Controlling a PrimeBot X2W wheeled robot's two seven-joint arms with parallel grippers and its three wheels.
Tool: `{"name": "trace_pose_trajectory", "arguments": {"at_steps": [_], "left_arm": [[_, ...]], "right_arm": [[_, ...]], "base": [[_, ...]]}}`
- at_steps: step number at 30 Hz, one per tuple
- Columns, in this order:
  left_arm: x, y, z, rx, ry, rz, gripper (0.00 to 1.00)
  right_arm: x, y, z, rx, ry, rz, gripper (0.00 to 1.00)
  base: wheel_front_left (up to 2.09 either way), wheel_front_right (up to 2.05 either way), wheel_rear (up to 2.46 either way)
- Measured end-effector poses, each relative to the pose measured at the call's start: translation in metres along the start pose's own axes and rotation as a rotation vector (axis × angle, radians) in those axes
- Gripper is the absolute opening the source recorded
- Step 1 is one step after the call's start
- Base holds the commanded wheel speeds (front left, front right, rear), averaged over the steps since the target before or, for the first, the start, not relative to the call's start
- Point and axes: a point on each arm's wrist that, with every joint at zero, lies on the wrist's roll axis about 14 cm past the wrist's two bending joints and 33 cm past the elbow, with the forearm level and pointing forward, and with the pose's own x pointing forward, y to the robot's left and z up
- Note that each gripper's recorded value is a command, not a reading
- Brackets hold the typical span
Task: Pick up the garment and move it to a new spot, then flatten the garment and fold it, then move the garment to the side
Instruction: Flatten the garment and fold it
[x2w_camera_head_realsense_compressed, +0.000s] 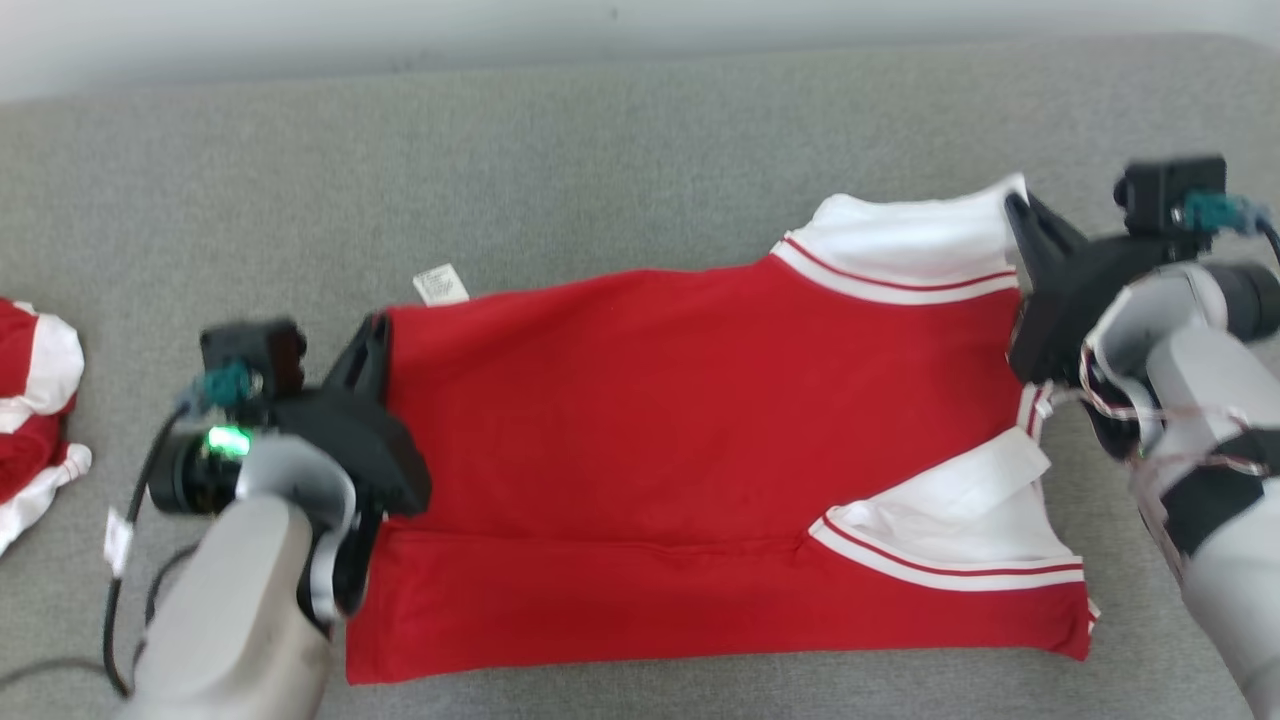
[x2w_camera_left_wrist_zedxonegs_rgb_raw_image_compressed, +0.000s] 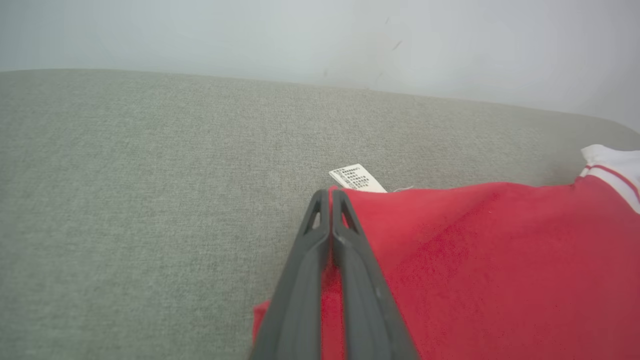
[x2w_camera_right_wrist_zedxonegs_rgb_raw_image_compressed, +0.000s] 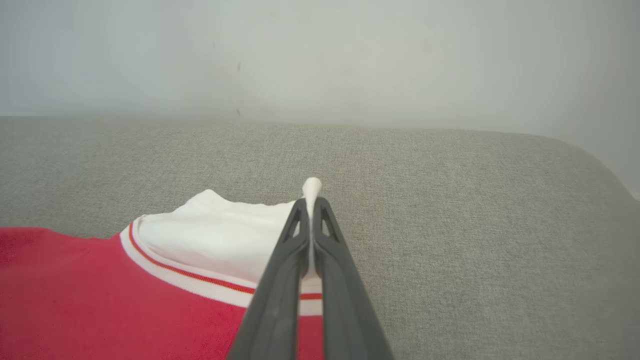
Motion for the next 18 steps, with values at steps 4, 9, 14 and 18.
{"name": "trace_pose_trajectory", "arguments": {"at_steps": [4,9,14,18], "left_arm": [[-0.023,-0.001,-0.012,-0.043,-0.011,0.015,0.0],[-0.042,0.002,-0.029,-0.058,0.023,0.041,0.0],[-0.056,0.006,-0.042,-0.068,0.043,0.064,0.0],[-0.066,0.007,-0.049,-0.07,0.054,0.069,0.0]], "right_arm": [[-0.033,-0.006,-0.016,0.013,0.016,0.001,0.0],[-0.065,0.0,-0.039,0.023,0.04,0.019,0.0],[-0.097,-0.002,-0.067,0.056,0.083,0.004,0.0],[-0.116,-0.001,-0.081,0.057,0.107,-0.005,0.0]], "base": [[0.0,0.0,0.0],[0.0,0.0,0.0],[0.0,0.0,0.0],[0.0,0.0,0.0]]}}
